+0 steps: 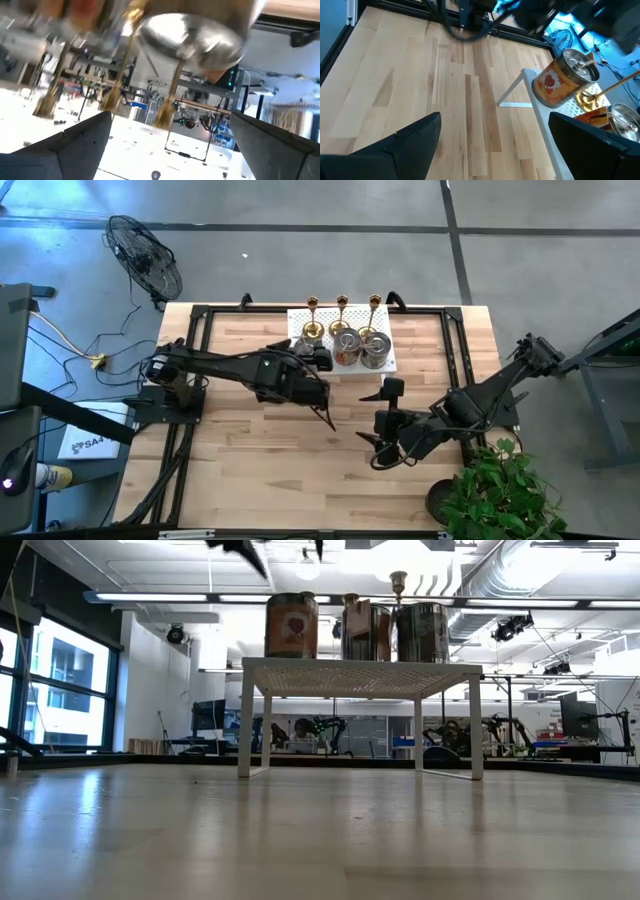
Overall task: Pick & Place candle stick holders
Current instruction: Return to Home Position
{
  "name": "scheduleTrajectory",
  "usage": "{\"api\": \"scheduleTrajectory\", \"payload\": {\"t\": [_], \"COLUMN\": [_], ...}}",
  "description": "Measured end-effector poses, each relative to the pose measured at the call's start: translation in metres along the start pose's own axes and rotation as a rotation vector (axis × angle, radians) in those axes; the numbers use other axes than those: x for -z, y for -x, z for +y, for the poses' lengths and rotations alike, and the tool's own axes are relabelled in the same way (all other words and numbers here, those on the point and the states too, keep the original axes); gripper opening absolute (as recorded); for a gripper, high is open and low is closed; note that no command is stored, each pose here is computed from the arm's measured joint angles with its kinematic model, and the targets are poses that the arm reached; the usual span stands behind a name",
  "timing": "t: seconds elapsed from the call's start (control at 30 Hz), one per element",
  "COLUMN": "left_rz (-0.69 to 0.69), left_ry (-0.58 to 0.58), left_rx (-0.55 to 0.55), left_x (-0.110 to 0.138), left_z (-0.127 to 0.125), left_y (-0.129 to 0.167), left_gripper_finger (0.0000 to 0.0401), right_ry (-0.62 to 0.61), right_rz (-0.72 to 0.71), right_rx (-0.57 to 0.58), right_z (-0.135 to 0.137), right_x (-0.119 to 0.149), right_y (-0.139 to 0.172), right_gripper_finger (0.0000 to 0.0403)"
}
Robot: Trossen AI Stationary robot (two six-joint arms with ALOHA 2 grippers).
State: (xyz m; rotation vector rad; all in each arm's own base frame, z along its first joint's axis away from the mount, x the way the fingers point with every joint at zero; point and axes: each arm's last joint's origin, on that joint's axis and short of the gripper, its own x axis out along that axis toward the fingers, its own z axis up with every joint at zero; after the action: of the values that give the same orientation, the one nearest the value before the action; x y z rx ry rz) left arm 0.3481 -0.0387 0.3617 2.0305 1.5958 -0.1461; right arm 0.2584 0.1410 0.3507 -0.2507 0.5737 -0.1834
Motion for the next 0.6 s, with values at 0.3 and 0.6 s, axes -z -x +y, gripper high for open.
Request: {"api": "scheduleTrajectory", "payload": {"t": [0.3, 0.6], "left_rz": [-0.07, -0.153], "left_ry": [0.511, 1.86], "left_rx": [-0.2, -0.512], "left_x": [0.088, 0.168], "left_z": [0.017, 0.004], "left_y": [0.055, 0.122], "left_gripper_finger": [0.0399, 0.0399], "right_ry": [0.006, 0.074], "right_rz": [0.0, -0.017], "right_rx": [0.0, -0.059], "right_z": [0.0, 0.002], "right_x": [0.0, -0.003], "right_y": [0.0, 0.001], "right_gripper_finger": [0.0364, 0.0364]}}
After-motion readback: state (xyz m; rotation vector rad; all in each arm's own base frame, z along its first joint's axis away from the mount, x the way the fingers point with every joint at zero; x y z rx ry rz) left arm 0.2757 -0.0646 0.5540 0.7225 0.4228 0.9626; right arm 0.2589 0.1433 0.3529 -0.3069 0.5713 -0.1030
